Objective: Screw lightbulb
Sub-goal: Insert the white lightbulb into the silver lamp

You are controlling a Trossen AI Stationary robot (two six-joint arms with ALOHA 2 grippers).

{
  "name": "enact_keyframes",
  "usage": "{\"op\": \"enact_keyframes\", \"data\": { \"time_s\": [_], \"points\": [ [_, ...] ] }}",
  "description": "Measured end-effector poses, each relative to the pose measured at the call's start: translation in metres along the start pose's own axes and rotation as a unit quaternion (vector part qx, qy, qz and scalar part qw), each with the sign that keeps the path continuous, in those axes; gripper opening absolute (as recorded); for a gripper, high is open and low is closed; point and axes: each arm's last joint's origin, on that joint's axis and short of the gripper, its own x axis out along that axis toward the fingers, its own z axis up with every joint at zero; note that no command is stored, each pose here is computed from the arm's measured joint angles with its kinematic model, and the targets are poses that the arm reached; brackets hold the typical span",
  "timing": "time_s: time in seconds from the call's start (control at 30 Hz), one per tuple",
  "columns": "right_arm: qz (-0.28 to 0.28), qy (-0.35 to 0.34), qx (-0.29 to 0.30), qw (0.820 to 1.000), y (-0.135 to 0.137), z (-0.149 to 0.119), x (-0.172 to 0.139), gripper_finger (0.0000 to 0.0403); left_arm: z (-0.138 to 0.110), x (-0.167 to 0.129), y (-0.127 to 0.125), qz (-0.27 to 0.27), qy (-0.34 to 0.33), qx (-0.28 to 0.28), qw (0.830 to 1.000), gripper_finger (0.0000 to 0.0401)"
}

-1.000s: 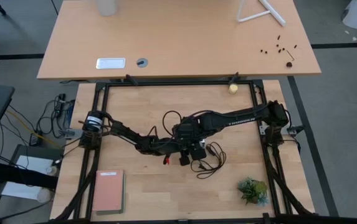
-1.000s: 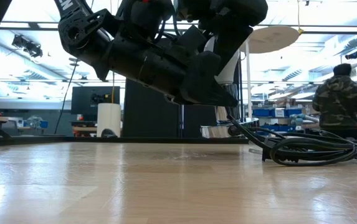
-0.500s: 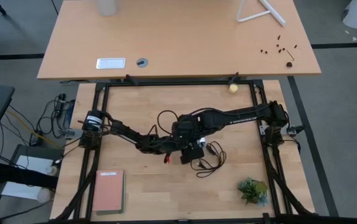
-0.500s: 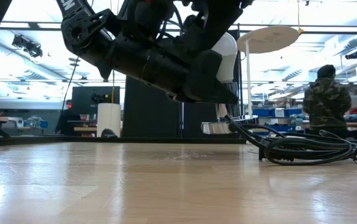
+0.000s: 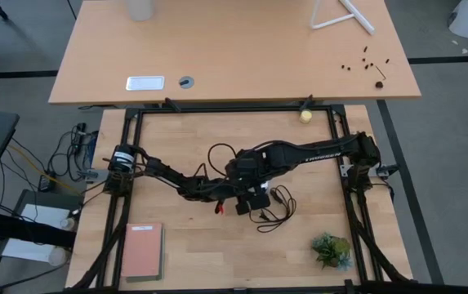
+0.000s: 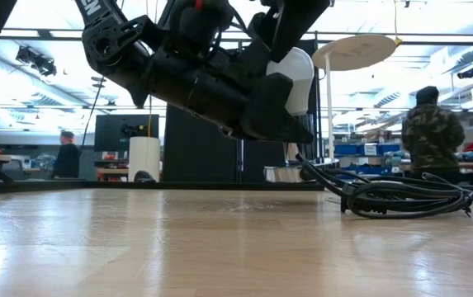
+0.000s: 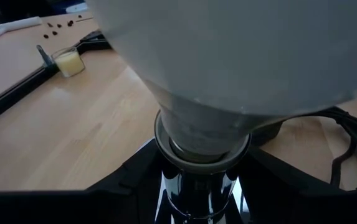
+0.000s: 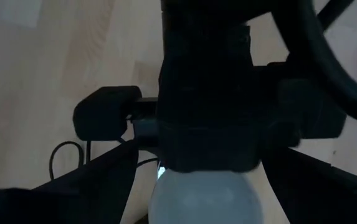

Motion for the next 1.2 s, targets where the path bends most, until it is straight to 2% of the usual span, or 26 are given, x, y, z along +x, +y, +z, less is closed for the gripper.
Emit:
{"op": "enact_keyframes", "data": {
  "time_s": [0.13, 0.3, 0.67, 1.2],
  "points": [
    [-0.001, -0.007, 0.008, 1.000, 0.000, -0.003, -0.011, 0.0346, 0.000, 0.000, 0.000, 0.000, 0.001, 0.000, 1.000, 0.0188],
    [-0.019, 0.030, -0.015, 0.999, 0.007, -0.008, -0.010, 0.0346, -0.001, 0.000, 0.000, 0.000, 0.004, 0.002, 1.000, 0.0188],
    [-0.069, 0.039, -0.044, 0.996, 0.023, -0.007, -0.007, 0.0346, -0.002, 0.000, 0.000, -0.001, 0.005, -0.001, 1.000, 0.0188],
    [-0.079, 0.081, -0.022, 0.993, 0.003, -0.017, -0.001, 0.0346, -0.002, 0.000, -0.001, -0.006, 0.005, -0.001, 1.000, 0.0188]
  ]
}}
